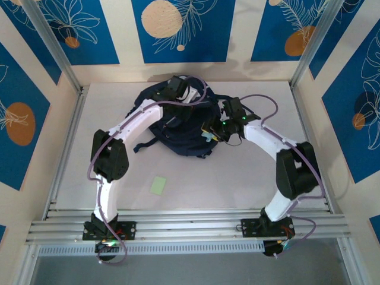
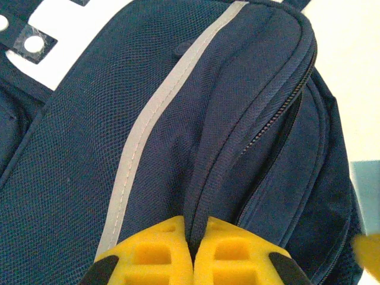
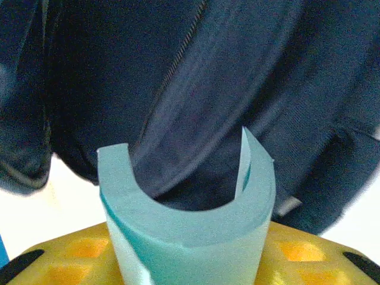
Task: Pack the student bag
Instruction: Place the personal item in the student bag, then close the student bag at the top-center of the table, then pick up the personal item from the bottom-center of the table, then pass the personal item, then open the student bag at the top-center of the table.
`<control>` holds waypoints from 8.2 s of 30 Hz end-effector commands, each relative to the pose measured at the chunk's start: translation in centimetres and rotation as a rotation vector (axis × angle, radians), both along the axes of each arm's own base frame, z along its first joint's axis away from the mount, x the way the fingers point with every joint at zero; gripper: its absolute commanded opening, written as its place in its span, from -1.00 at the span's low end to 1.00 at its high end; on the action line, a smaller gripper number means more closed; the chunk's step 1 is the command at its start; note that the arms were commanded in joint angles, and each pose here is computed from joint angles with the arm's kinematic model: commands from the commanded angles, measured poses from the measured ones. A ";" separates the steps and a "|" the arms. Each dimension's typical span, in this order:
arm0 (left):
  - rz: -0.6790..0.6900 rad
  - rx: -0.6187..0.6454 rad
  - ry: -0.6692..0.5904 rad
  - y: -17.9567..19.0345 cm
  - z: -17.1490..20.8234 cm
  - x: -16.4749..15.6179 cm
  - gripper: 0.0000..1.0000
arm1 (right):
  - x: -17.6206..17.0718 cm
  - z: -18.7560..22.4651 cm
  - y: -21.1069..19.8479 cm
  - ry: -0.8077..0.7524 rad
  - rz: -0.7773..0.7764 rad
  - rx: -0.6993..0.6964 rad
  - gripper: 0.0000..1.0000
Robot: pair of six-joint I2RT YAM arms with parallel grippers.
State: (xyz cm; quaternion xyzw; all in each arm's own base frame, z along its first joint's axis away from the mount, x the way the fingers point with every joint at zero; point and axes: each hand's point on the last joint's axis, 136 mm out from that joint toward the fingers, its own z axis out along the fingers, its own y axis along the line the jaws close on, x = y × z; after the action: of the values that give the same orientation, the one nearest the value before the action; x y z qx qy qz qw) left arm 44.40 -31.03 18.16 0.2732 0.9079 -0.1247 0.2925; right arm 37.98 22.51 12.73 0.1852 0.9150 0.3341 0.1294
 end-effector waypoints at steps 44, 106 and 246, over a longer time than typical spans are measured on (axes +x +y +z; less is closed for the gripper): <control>0.072 -0.165 0.080 0.2 2.2 -0.2 -1.00 | 1.9 -0.1 4.0 -0.082 0.065 0.114 -0.50; 0.293 0.052 0.477 13.9 -12.6 -26.0 0.78 | -9.2 1.3 -2.2 -0.047 0.076 -0.086 0.99; 0.027 0.087 -0.074 0.2 -2.2 -1.4 -1.00 | -5.5 4.7 -7.1 -0.200 -0.051 0.232 -1.00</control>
State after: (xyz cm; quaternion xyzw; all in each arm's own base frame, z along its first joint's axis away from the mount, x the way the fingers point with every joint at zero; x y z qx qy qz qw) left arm 43.00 -30.49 11.26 0.2991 0.9088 -0.0233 0.2898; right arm 31.30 14.23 17.07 0.1820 0.8569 0.4397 0.1980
